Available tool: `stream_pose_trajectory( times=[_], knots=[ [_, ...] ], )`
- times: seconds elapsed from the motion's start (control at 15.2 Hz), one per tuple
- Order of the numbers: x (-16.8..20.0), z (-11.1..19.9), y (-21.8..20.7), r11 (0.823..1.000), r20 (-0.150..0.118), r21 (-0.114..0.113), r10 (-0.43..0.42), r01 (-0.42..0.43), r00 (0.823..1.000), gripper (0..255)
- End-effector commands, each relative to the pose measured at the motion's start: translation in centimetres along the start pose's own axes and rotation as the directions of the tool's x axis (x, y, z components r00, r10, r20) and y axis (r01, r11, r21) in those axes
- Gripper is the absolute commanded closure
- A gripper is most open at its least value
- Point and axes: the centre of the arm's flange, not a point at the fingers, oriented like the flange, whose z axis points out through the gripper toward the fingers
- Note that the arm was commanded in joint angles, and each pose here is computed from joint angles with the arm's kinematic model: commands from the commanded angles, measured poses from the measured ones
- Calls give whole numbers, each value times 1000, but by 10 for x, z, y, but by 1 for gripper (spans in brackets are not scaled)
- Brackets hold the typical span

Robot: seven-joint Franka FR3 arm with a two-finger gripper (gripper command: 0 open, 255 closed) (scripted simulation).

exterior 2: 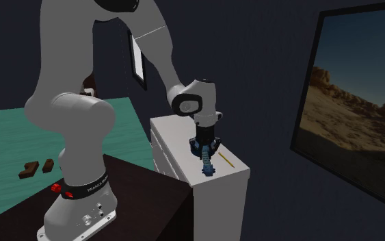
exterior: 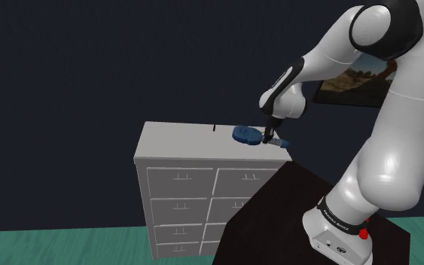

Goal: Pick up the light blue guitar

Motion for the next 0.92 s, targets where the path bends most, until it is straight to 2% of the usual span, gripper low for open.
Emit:
stream_pose_trajectory(
  times=[0.0,0.73,0.86],
  knots=[
    [0,-10,0,1000,0,0,0,0,1000,255],
    [3,-68,3,1000,0,0,0,0,1000,255],
    [3,-69,3,1000,0,0,0,0,1000,255]
  ],
)
